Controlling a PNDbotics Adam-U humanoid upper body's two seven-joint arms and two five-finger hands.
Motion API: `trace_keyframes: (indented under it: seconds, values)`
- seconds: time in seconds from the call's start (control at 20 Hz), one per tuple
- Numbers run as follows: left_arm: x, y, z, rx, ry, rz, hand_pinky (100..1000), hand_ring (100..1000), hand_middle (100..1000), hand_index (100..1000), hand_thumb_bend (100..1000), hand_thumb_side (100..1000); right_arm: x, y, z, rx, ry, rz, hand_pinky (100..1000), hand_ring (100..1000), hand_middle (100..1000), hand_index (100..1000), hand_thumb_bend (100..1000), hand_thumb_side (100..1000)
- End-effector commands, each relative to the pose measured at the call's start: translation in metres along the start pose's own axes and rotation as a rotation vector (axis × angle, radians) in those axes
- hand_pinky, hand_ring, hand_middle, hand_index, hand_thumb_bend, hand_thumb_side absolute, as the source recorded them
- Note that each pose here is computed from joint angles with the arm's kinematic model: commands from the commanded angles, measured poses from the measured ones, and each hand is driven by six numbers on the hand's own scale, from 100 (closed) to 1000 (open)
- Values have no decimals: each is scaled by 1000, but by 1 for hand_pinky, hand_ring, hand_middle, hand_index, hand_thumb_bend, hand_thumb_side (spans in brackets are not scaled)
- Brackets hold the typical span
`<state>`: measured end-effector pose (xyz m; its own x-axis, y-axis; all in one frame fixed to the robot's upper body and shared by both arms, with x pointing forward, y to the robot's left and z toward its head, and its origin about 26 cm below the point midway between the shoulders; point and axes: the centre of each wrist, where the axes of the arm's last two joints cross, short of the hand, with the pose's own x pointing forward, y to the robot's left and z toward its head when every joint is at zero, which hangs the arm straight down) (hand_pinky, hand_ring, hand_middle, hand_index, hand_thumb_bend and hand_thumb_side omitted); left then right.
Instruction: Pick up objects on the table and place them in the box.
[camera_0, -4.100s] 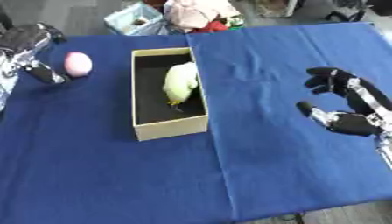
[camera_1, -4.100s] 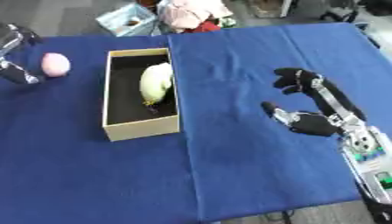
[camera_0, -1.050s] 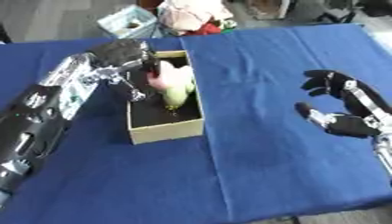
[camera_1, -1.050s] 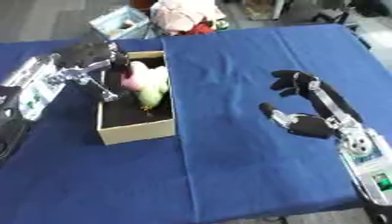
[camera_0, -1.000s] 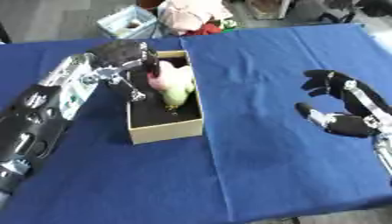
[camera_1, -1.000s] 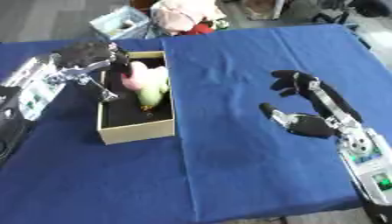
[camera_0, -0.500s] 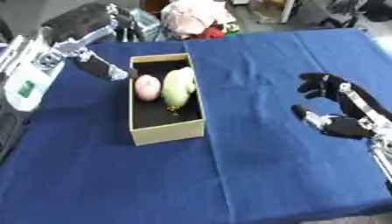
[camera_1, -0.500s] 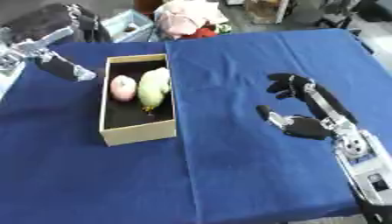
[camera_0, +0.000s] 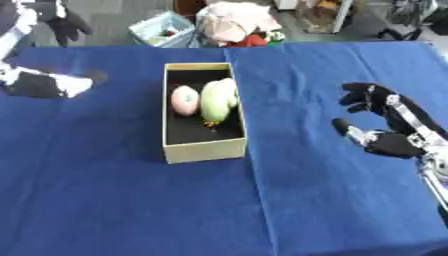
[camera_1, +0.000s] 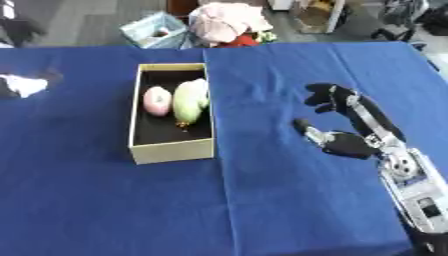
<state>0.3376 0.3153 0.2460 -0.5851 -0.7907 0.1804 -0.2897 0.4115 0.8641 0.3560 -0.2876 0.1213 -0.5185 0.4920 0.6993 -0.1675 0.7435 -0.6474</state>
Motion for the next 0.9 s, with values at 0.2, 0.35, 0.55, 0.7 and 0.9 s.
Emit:
trace_keyframes:
  seconds: [0.2, 0.35, 0.55, 0.7, 0.9]
  values:
    - [-4, 3, 25, 118, 100, 64, 562, 402, 417, 624, 447, 100, 2, -12, 1, -19, -2, 30, 733, 768, 653, 863, 382, 435]
    - [-7, -3, 35, 136, 140, 85, 559, 398, 412, 621, 432, 100, 1, -12, 3, -23, 3, 29, 732, 768, 653, 863, 376, 439]
    - [-10, -6, 44, 149, 173, 97, 559, 396, 412, 623, 446, 100, 1, -12, 3, -25, 3, 29, 732, 768, 652, 863, 371, 442]
    - [-12, -8, 48, 148, 185, 113, 559, 397, 413, 625, 459, 100, 1, -12, 3, -25, 3, 29, 732, 768, 653, 863, 368, 443]
    - [-13, -13, 53, 138, 193, 129, 559, 396, 412, 625, 455, 100, 1, -12, 3, -27, 4, 29, 732, 769, 653, 863, 358, 455]
